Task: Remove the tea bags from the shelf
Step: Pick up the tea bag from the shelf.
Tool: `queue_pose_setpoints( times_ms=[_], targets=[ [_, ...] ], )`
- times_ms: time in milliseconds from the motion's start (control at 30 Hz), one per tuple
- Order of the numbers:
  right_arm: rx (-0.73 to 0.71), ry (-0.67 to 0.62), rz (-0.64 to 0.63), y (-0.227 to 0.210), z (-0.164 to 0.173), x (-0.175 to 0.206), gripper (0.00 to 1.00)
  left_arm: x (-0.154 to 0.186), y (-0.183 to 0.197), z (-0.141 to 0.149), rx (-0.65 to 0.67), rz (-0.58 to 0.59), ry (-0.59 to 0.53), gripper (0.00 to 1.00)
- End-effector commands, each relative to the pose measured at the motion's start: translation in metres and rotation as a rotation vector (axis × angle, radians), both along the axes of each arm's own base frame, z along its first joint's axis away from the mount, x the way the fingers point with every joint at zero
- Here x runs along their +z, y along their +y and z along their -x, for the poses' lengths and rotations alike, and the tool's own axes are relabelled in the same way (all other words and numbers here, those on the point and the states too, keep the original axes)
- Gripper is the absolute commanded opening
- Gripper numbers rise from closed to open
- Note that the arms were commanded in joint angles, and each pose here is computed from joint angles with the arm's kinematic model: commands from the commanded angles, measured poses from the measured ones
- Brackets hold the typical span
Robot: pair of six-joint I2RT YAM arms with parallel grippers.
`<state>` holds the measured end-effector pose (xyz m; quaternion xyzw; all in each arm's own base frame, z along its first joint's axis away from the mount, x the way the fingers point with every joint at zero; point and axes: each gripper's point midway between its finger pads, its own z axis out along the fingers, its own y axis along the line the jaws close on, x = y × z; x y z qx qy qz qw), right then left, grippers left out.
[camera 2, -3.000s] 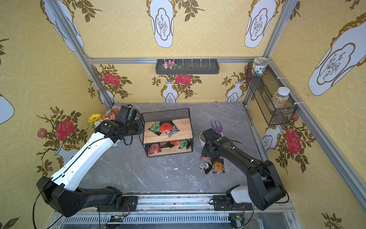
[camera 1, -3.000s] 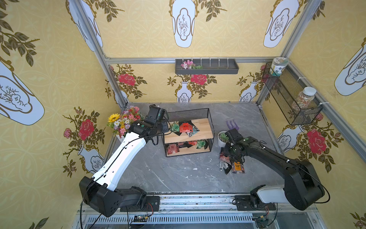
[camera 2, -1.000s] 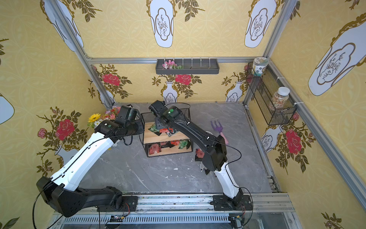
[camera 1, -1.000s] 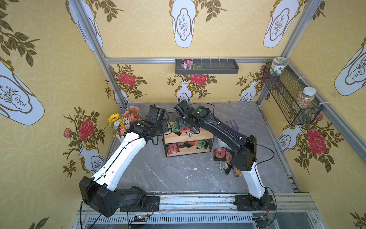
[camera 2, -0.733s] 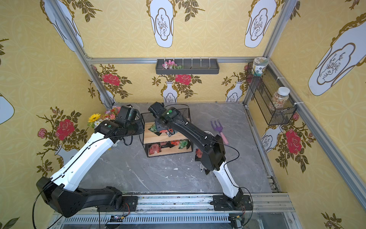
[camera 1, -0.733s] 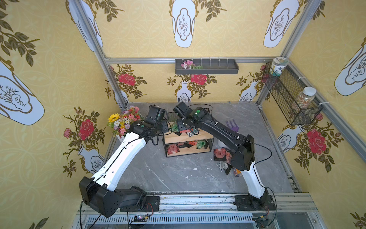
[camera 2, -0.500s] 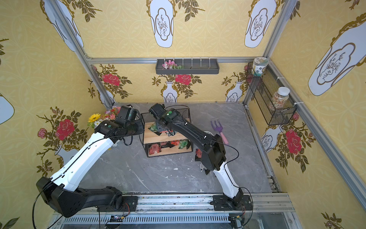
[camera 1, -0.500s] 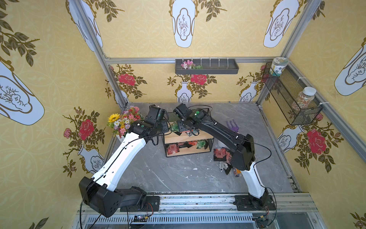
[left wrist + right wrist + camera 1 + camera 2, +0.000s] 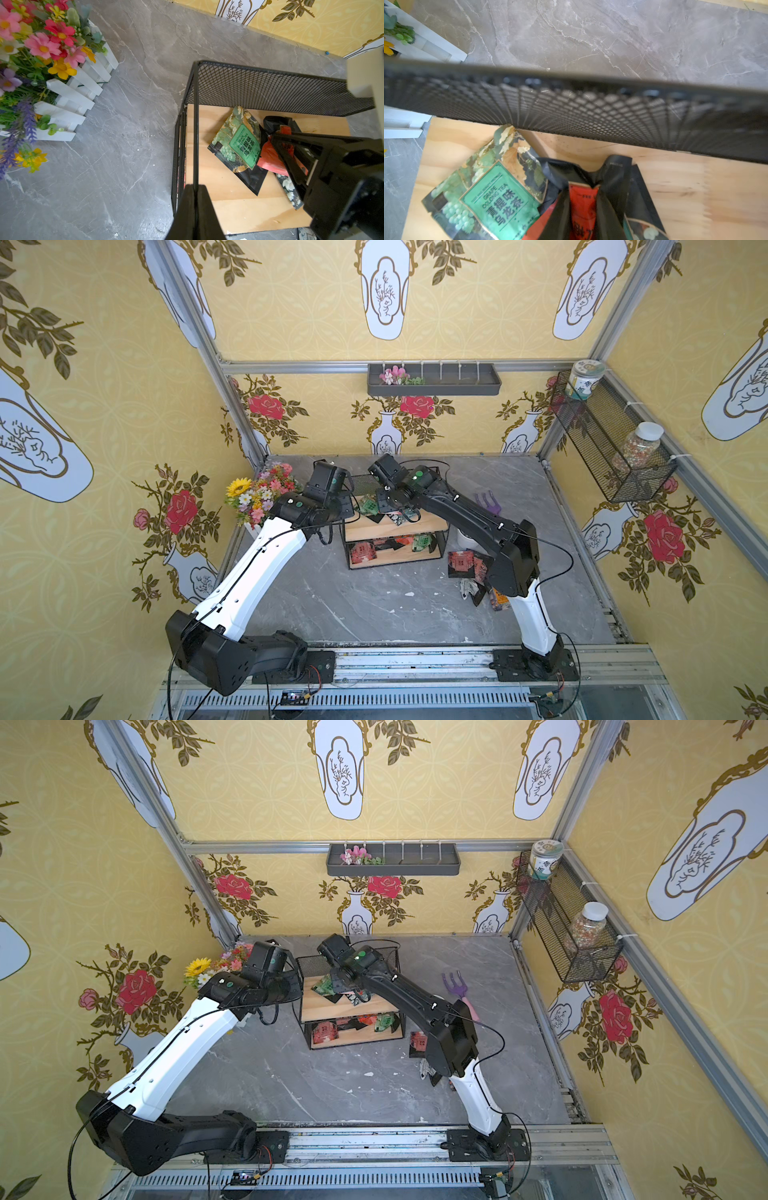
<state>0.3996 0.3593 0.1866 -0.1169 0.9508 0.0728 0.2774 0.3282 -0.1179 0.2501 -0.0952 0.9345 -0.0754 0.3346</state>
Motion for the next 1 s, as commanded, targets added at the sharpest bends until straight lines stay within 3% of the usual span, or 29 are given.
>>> queue_pose_setpoints(
  times_ms=[0, 267, 567, 700, 967],
  targets=[
    [-0.004, 0.040, 0.020, -0.008, 0.009, -0.003, 0.19, 0.007, -0.004, -0.007, -0.004, 0.016, -0.036, 0.00],
    [-0.001, -0.041, -0.017, -0.006, 0.002, 0.032, 0.08, 0.007, -0.004, -0.008, -0.001, 0.017, -0.035, 0.00],
    [-0.009, -0.134, -0.073, -0.015, 0.007, 0.085, 0.07, 0.008, -0.004, -0.008, -0.002, 0.022, -0.037, 0.00],
    [-0.005, -0.147, -0.089, -0.024, 0.026, 0.099, 0.06, 0.009, -0.005, -0.008, -0.002, 0.023, -0.038, 0.00],
    [-0.002, -0.107, -0.079, -0.066, 0.097, 0.081, 0.06, 0.008, -0.004, -0.007, -0.001, 0.023, -0.038, 0.00]
  ],
)
